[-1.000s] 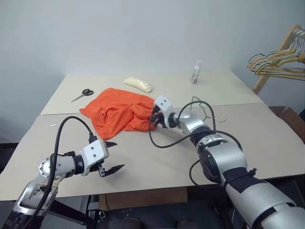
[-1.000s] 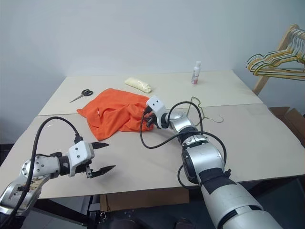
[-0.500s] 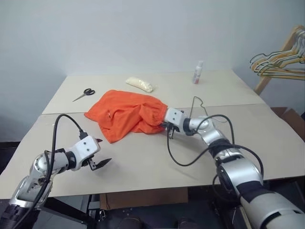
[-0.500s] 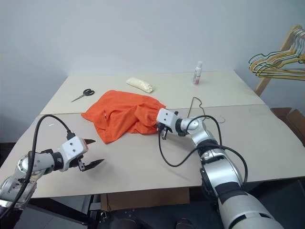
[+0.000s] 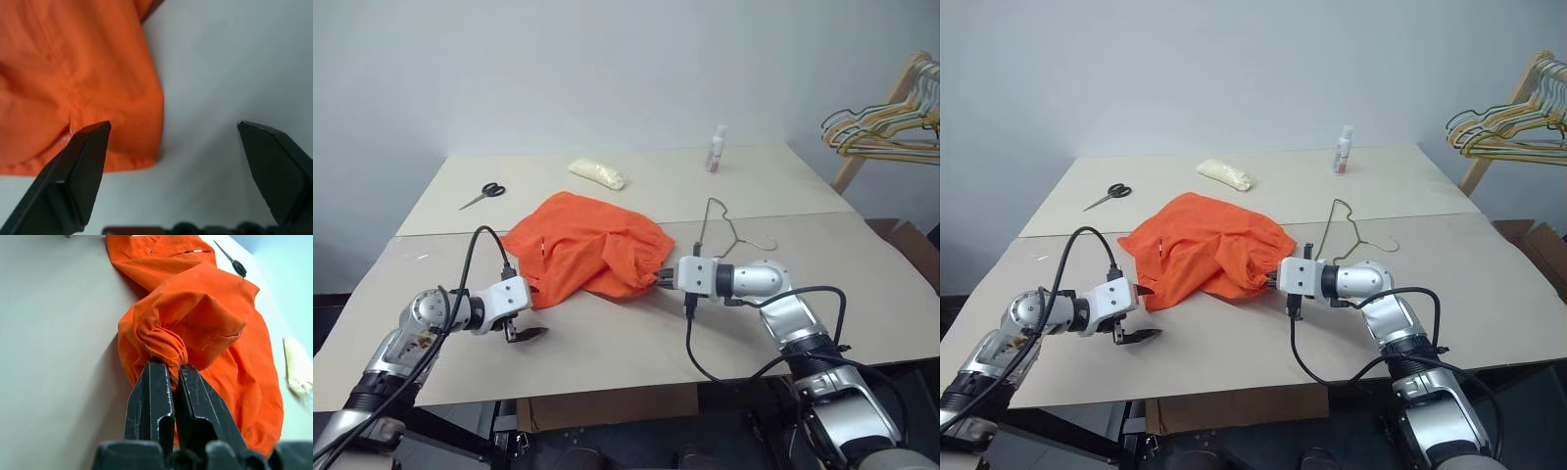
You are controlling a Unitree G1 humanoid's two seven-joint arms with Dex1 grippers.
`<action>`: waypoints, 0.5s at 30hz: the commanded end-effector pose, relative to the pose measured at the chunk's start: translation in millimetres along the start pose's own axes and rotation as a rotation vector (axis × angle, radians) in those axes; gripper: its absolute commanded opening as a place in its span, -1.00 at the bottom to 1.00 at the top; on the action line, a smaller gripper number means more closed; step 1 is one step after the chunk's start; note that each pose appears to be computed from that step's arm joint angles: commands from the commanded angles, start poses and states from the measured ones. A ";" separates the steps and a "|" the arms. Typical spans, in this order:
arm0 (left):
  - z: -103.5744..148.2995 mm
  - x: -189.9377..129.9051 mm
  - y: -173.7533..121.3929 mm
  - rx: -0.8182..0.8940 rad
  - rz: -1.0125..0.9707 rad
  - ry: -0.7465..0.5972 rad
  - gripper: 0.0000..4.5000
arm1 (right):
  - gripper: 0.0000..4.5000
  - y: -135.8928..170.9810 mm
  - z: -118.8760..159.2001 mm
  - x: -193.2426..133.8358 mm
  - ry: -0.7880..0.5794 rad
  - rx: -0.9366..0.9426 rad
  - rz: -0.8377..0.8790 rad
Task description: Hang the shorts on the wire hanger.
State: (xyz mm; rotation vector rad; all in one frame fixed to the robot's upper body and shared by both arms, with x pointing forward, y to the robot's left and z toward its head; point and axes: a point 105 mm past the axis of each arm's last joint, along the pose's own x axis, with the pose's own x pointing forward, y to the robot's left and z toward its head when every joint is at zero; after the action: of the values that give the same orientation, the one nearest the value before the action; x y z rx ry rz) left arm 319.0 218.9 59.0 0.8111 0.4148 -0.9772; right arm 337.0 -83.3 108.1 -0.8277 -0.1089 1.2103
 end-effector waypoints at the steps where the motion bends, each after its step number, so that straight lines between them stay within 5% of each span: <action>1: -1.1 0.6 16.5 0.009 0.060 0.016 1.00 | -0.98 -8.1 11.2 -4.1 -0.024 -0.021 -0.038; 9: -9.3 10.7 20.1 -0.052 0.049 0.027 1.00 | -0.98 -2.2 9.3 -4.8 -0.009 -0.018 -0.031; 15: -14.2 16.5 19.7 -0.058 0.039 0.041 0.24 | -1.00 -1.7 9.5 -3.5 -0.007 -0.013 -0.035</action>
State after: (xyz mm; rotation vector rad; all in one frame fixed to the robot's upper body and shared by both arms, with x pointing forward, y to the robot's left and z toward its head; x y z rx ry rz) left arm 343.1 222.9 50.9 0.7600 0.4341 -0.9211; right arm 332.1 -85.5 102.3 -0.8144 -0.0780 1.1924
